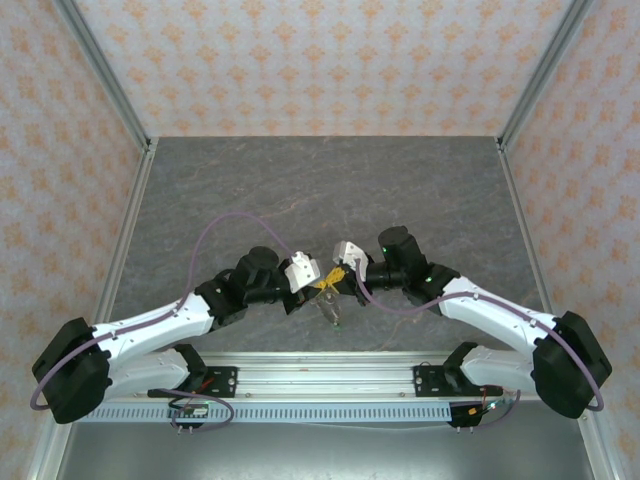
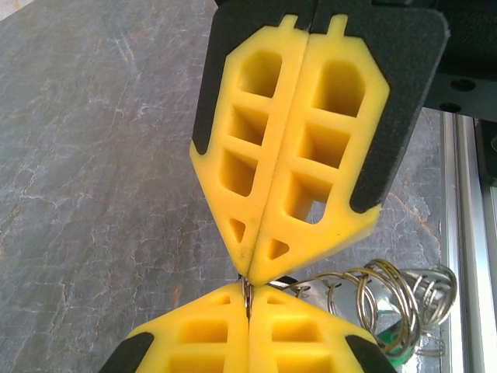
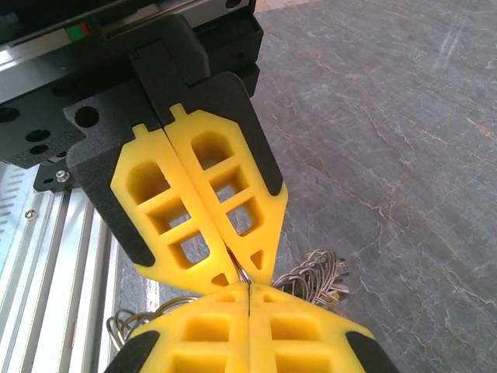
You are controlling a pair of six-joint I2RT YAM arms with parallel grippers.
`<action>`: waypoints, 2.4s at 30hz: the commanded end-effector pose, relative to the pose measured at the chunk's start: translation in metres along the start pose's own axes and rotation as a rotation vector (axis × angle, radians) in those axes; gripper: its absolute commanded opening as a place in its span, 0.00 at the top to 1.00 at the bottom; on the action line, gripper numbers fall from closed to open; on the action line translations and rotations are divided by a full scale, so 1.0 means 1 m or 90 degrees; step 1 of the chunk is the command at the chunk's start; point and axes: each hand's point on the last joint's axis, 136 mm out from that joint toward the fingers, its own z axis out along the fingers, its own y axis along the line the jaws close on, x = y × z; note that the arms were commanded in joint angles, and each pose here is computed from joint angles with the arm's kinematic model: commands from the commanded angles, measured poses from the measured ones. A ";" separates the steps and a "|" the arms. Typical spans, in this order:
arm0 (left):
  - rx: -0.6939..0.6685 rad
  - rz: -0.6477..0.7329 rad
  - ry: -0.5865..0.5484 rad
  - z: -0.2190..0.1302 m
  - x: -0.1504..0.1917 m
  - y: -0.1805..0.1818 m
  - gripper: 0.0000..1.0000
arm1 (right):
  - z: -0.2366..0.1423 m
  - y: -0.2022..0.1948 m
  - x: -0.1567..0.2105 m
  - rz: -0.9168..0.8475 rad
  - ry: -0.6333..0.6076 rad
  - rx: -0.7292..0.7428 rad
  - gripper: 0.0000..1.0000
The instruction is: Put the keys on the keyring
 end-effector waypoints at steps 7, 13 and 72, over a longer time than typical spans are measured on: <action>-0.035 -0.003 -0.024 -0.006 -0.005 0.008 1.00 | -0.006 -0.013 0.007 -0.033 0.030 0.073 1.00; -0.046 -0.009 -0.054 -0.011 -0.011 0.009 1.00 | -0.002 -0.013 0.029 0.014 0.050 0.078 1.00; 0.050 -0.018 -0.098 -0.005 -0.038 -0.010 1.00 | 0.009 -0.018 0.018 0.019 -0.003 0.080 0.94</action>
